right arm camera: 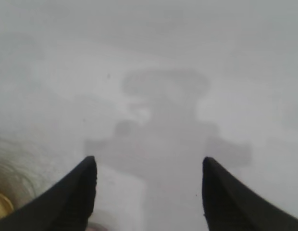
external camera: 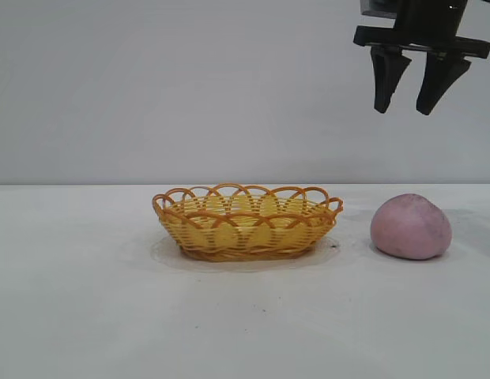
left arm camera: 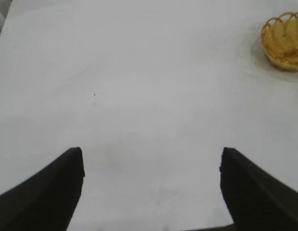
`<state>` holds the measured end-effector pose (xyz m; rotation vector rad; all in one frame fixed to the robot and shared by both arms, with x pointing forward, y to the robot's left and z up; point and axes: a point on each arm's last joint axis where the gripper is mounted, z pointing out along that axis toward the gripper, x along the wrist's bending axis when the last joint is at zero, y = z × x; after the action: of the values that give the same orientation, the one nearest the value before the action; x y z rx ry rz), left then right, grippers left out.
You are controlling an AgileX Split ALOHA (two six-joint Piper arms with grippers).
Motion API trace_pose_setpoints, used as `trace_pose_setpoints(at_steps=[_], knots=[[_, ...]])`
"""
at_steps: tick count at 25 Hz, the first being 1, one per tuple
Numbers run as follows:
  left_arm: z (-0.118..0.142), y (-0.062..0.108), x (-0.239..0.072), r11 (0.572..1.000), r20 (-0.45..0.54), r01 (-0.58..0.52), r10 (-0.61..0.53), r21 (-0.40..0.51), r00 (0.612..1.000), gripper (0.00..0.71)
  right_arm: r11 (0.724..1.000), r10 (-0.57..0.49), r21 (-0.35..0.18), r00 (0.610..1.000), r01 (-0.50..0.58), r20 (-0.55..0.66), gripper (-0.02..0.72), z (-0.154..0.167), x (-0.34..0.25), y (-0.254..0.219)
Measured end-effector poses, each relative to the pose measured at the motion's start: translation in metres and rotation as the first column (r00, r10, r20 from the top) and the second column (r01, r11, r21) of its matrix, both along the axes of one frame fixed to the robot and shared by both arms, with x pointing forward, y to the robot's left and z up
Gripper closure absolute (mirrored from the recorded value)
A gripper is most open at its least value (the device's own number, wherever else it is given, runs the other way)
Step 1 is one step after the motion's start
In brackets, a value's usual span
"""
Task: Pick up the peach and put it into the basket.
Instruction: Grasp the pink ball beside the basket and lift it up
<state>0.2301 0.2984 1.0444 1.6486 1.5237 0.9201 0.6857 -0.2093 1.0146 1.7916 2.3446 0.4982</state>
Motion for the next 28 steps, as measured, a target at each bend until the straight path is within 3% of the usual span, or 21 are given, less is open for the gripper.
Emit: trace_pose_setpoints(at_steps=[7,12,17,20,28], knots=[[-0.001,0.000,0.000,1.000,0.000,-0.003,0.003,0.000,1.000,0.191,1.000,0.000,-0.013,1.000,0.000,-0.004,0.292,0.003,-0.002,-0.001],[-0.001,0.000,0.000,1.000,0.000,-0.003,0.003,0.000,1.000,0.191,0.999,0.008,-0.033,1.000,-0.007,0.022,0.292,0.028,-0.012,-0.005],[-0.001,0.000,0.000,1.000,0.000,-0.003,0.003,0.000,1.000,0.191,0.998,0.018,-0.053,0.998,-0.021,-0.057,0.292,0.039,-0.027,-0.008],[-0.001,0.000,0.000,1.000,0.000,-0.003,0.003,0.000,1.000,0.191,0.999,0.022,-0.039,0.996,-0.025,-0.085,0.292,0.039,-0.029,-0.007],[-0.001,0.000,0.000,1.000,0.000,-0.003,0.003,0.000,1.000,0.191,0.998,0.026,0.066,0.996,-0.020,-0.091,0.292,0.046,-0.034,0.002]])
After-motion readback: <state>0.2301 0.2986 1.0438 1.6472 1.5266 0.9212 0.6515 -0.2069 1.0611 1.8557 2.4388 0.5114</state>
